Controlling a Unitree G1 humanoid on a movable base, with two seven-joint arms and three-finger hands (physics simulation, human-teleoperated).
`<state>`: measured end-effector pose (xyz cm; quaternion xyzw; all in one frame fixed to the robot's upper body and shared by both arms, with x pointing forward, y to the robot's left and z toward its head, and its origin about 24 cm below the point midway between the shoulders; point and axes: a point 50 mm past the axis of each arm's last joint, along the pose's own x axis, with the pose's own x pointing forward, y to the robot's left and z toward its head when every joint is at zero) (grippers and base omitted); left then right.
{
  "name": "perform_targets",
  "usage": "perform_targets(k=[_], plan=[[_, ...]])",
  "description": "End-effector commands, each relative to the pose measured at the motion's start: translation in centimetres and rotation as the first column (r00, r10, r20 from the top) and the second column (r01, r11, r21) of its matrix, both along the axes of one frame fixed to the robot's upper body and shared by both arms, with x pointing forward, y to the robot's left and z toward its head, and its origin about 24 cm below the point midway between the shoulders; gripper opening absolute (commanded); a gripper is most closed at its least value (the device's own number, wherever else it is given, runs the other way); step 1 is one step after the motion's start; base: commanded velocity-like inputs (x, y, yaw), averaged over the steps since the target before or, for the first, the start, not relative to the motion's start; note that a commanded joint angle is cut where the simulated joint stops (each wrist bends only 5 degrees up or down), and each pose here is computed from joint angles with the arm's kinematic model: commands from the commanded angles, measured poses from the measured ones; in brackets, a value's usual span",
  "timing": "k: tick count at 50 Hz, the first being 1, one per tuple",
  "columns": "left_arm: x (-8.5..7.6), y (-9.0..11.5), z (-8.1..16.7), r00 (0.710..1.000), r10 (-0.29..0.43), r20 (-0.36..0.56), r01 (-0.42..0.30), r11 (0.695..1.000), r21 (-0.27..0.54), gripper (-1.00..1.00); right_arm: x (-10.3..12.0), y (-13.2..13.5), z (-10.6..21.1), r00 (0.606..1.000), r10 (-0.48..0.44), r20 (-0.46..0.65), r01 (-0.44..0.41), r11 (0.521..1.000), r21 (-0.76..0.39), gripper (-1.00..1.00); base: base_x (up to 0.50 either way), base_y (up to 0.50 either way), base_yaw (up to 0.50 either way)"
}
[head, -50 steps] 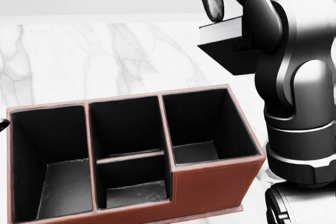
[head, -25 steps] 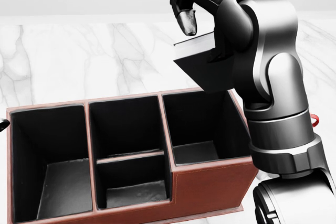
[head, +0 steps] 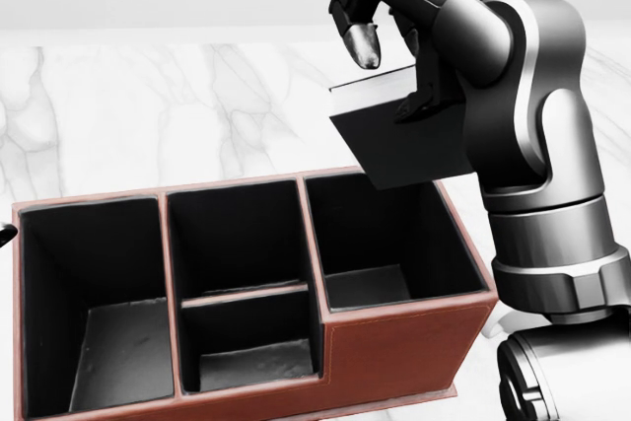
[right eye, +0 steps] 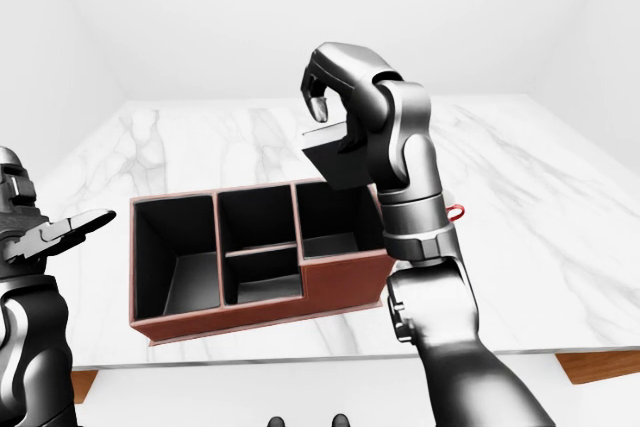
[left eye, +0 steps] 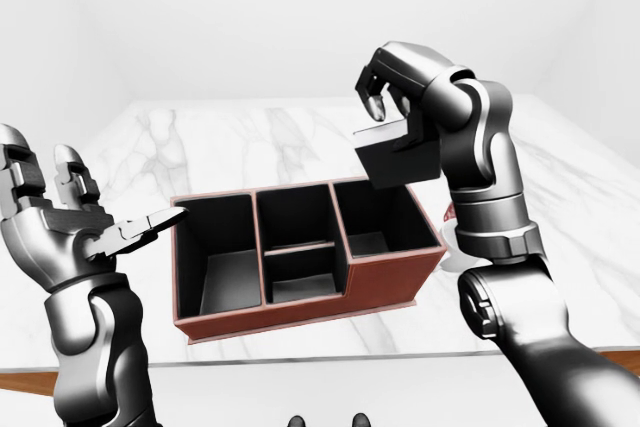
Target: Pick up the book and place it in the right compartment of the caddy.
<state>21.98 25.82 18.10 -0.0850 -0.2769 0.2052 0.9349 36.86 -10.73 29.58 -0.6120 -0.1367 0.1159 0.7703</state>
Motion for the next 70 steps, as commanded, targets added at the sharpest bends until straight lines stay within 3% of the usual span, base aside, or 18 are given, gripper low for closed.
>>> perform_targets(k=[1, 16, 25, 36, 39, 49, 61, 70], plan=[[0.0, 0.0, 0.1, 1.0, 0.0, 0.004, 0.0, 1.0, 0.0, 1.0, 0.3, -1.4, -0.4, 0.999, 0.003, -0.032, -0.001, 0.999, 0.053, -1.0, 0.0, 0.0, 0.0], [0.0, 0.0, 0.0, 1.0, 0.0, 0.001, 0.0, 1.0, -0.001, 1.0, 0.8, -2.4, -0.5, 0.995, 0.047, -0.083, -0.035, 0.989, 0.141, -1.0, 0.0, 0.0, 0.0], [0.1, 0.1, -0.1, 1.0, 0.0, -0.004, 0.0, 1.0, 0.0, 1.0, 1.2, -3.4, -0.3, 0.987, 0.118, -0.113, -0.083, 0.958, 0.275, -1.0, 0.0, 0.0, 0.0], [0.0, 0.0, -0.1, 1.0, 0.0, -0.004, 0.0, 1.0, 0.001, 1.0, 1.0, -3.7, 0.9, 0.982, 0.164, -0.091, -0.127, 0.937, 0.324, -1.0, 0.0, 0.0, 0.0], [0.0, 0.0, 0.0, 1.0, 0.0, -0.002, 0.0, 1.0, 0.002, 1.0, 0.9, -3.8, 1.3, 0.974, 0.214, -0.072, -0.168, 0.902, 0.398, -1.0, 0.0, 0.0, 0.0], [-0.1, 0.0, 0.0, 1.0, 0.001, 0.001, -0.001, 1.0, 0.003, 1.0, 1.1, -4.2, 0.8, 0.968, 0.233, -0.095, -0.172, 0.888, 0.427, -1.0, 0.0, 0.0, 0.0], [0.0, 0.0, 0.0, 1.0, -0.001, 0.0, 0.001, 1.0, 0.001, 1.0, 0.9, -4.5, 1.6, 0.944, 0.325, -0.058, -0.242, 0.799, 0.55, -1.0, 0.0, 0.0, 0.0], [0.1, 0.0, -0.2, 1.0, -0.003, -0.008, 0.003, 1.0, 0.0, 1.0, 1.3, -4.8, 0.7, 0.931, 0.355, -0.084, -0.236, 0.762, 0.603, -1.0, 0.0, 0.0, 0.0]])
